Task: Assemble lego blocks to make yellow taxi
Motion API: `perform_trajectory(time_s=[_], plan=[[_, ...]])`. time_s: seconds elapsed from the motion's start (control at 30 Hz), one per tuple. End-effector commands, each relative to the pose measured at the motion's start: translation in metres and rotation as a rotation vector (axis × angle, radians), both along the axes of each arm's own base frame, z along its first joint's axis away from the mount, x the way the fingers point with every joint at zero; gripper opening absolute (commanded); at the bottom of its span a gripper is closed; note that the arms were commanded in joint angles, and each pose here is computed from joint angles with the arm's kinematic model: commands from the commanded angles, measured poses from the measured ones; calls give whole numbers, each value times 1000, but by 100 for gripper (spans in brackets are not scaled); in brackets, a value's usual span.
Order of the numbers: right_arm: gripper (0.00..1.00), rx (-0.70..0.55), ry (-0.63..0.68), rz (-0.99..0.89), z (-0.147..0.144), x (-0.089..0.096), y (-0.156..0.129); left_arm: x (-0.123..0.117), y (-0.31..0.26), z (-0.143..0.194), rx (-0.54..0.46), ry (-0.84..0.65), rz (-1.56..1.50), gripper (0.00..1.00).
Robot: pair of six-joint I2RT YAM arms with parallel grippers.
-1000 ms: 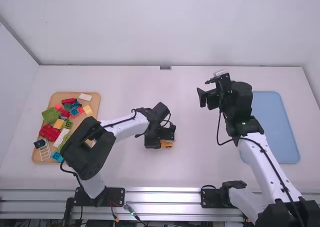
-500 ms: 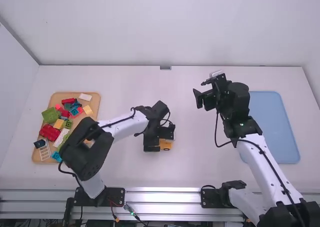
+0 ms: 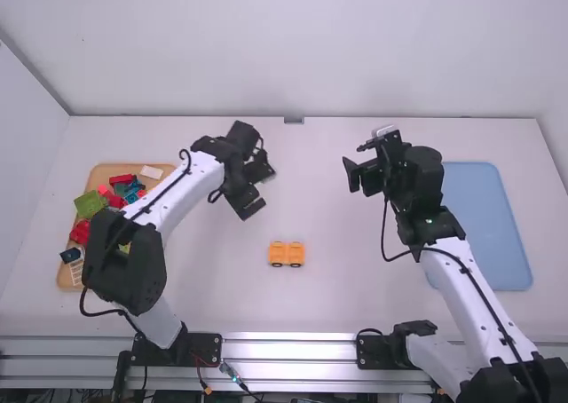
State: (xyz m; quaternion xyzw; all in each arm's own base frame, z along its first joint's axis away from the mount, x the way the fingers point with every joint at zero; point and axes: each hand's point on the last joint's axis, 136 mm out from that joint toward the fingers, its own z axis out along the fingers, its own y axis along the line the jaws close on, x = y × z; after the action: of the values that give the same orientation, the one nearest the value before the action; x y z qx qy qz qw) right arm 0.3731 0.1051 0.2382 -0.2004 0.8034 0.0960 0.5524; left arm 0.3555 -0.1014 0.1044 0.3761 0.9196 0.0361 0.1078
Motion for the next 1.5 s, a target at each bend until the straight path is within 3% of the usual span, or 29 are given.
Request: perform_trajectory(time_s=[0.0, 0.13, 0.23, 0.53, 0.7, 0.93, 1.03, 1.27, 1.47], plan=[[99, 12, -63, 3, 28, 1, 1, 13, 52, 8, 70, -66, 286, 99], [99, 12, -68, 3, 29, 1, 1, 26, 107, 11, 127, -132, 466, 99], [99, 17, -79, 2, 32, 2, 1, 20, 130, 10, 126, -120, 587, 99], [99, 22, -104, 5, 38, 4, 2, 27, 170, 11, 10, -203, 1008, 97], [99, 22, -105, 3, 38, 4, 2, 32, 184, 2, -176, -150, 1107, 99], [99, 30, -101, 4, 38, 4, 2, 16, 233, -26, -218, -77, 1353, 99], [99, 30, -104, 5, 38, 4, 3, 20, 240, -40, -263, -54, 1376, 99], [99, 57, -92, -5, 38, 4, 3, 26, 244, -66, -249, -28, 1366, 99], [99, 69, -86, -9, 38, 4, 3, 22, 255, -79, -186, -34, 1424, 91]])
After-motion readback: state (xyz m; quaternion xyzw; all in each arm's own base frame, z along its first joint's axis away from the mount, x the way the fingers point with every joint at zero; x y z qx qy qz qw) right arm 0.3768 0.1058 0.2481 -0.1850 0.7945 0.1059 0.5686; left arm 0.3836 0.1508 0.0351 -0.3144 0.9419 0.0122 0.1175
